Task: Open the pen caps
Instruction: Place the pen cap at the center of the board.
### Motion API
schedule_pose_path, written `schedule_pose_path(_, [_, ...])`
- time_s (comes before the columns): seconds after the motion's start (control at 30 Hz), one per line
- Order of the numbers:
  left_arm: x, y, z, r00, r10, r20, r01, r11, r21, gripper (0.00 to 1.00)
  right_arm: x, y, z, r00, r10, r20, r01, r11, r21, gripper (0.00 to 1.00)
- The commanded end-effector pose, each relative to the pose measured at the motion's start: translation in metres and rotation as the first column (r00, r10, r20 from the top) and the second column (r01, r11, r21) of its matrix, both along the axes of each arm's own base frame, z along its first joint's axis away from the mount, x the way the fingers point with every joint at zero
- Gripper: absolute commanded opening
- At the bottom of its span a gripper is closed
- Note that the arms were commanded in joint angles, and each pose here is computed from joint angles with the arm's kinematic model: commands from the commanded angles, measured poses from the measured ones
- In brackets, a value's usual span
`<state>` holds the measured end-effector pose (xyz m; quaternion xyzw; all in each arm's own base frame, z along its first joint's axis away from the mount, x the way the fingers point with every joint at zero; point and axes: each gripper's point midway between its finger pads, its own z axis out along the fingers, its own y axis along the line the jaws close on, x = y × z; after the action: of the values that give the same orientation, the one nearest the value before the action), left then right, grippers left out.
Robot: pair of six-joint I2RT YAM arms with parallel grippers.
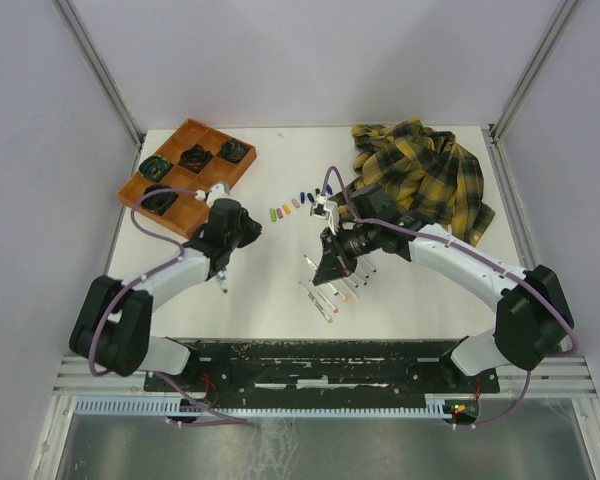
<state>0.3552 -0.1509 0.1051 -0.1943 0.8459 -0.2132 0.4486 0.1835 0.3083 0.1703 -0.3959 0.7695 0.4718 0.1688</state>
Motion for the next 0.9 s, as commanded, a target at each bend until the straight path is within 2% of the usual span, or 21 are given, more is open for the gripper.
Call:
schedule_pose_path(0.0, [0.025, 0.019, -0.014, 0.991, 0.078, -0.107, -0.056, 0.98, 0.193, 0.03, 0.009, 0.004, 0.013, 0.998, 0.005, 0.058, -0.006, 1.0, 0.015, 0.0])
schedule_pose_path(0.17, [0.051, 0.018, -0.035, 0.975, 0.099, -0.198, -0.035, 0.952, 0.303, 0.03, 0.009, 0.004, 0.012, 0.998, 0.007, 0.055, -0.008, 1.0, 0.014, 0.0])
schedule_pose_path(0.37, [0.074, 0.01, -0.05, 0.956, 0.092, -0.277, 0.015, 0.933, 0.36, 0.03, 0.009, 0.004, 0.013, 0.998, 0.009, 0.055, -0.01, 1.0, 0.012, 0.0])
schedule_pose_path(0.6, [0.085, -0.002, -0.064, 0.947, 0.054, -0.318, 0.065, 0.934, 0.352, 0.07, 0.009, 0.004, 0.012, 0.998, 0.011, 0.054, -0.012, 1.0, 0.01, 0.0])
schedule_pose_path(0.87, [0.09, -0.01, -0.079, 0.932, 0.026, -0.361, 0.107, 0.933, 0.344, 0.17, 0.009, 0.004, 0.012, 0.999, 0.011, 0.053, -0.012, 1.0, 0.009, 0.0])
